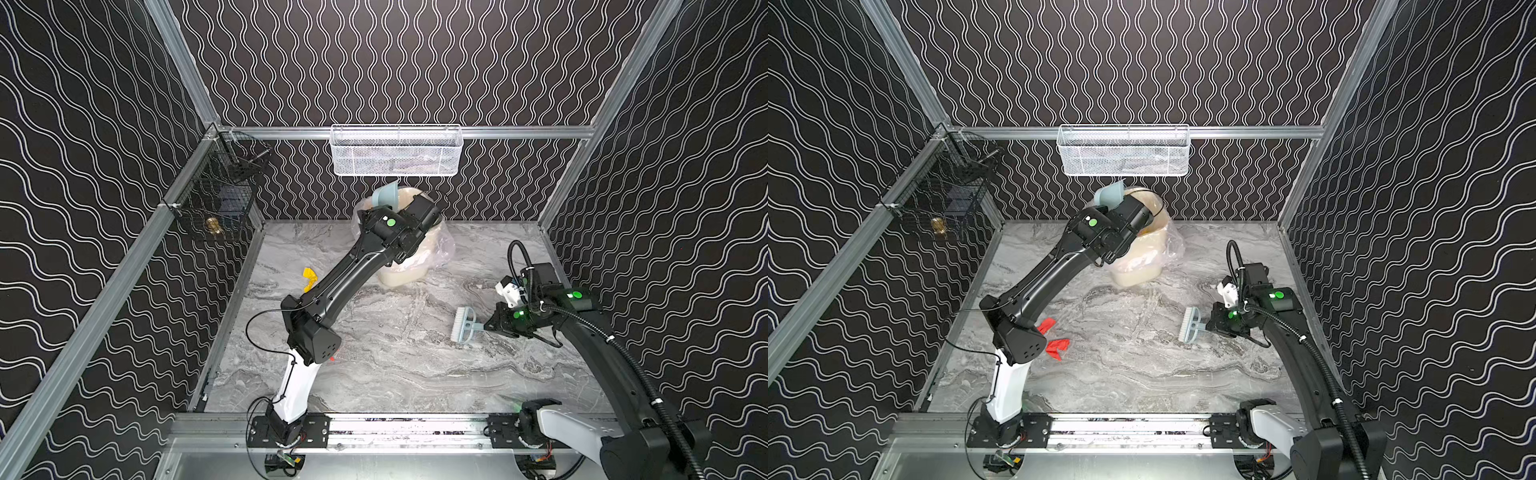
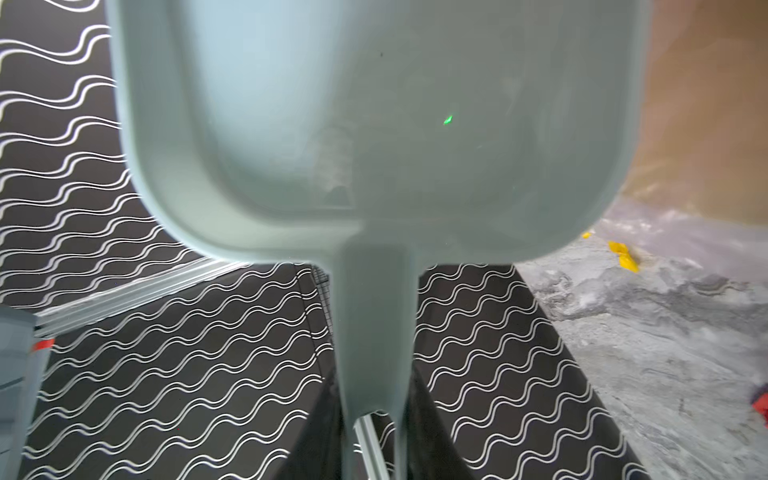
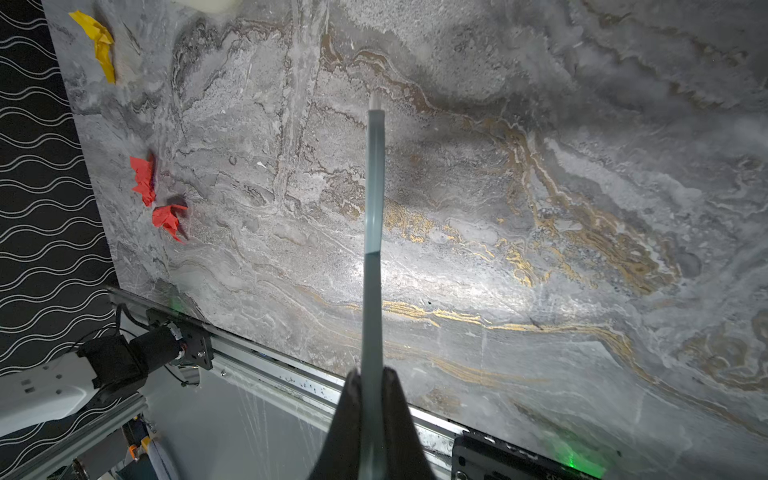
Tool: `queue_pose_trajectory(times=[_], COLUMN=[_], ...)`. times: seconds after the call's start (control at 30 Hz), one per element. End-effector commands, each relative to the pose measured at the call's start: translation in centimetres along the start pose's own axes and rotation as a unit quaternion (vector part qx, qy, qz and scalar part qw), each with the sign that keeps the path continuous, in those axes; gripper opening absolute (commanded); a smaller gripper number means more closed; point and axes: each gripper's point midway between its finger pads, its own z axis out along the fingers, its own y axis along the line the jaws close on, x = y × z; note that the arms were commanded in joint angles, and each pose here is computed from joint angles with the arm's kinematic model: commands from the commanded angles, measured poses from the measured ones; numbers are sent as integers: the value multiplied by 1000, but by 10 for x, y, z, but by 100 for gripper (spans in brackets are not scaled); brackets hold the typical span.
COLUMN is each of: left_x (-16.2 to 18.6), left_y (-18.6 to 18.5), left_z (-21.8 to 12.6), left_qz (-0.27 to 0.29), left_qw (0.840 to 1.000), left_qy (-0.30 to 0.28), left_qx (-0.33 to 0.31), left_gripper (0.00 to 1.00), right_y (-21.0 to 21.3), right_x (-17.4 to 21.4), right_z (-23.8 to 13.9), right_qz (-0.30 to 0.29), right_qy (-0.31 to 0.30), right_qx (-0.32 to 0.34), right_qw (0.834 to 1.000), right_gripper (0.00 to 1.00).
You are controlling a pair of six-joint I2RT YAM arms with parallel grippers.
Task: Sweep away the paper scraps from the table
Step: 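Lower the dustpan by the red scraps with left while right brings the brush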
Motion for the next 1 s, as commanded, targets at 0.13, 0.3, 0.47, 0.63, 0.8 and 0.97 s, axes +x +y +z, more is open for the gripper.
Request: queue_pose_trajectory(times=[0.13,0.3,0.47,0.63,0.8,0.97], left_x=[3,6,14,26,41,57], left_y=[4,5,-2,-23,-43,-52], left_z=[-2,-9,-24,-42,-60,-71], left_qz=[-8,-71,-175,-262,-319,-354], left_qw=[1000,997,976,940,902,875], left_qy=[-6,-35,-78,-103,-120,-138], left_qx=[-3,23,103,195,266,300], left_gripper=[0,0,0,0,0,0], right_y=[7,16,33,71,127,182], right_x=[-7,-9,-3,8,26,33], right_z=[4,7,17,32,53,69], right_qz=[1,-4,-19,-55,-120,-183], right_qy=[-10,-12,-2,10,35,44], right_qx=[-22,-48,-79,-115,-163,-201], right_qw=[1000,999,997,992,979,961], right_gripper=[0,0,0,0,0,0])
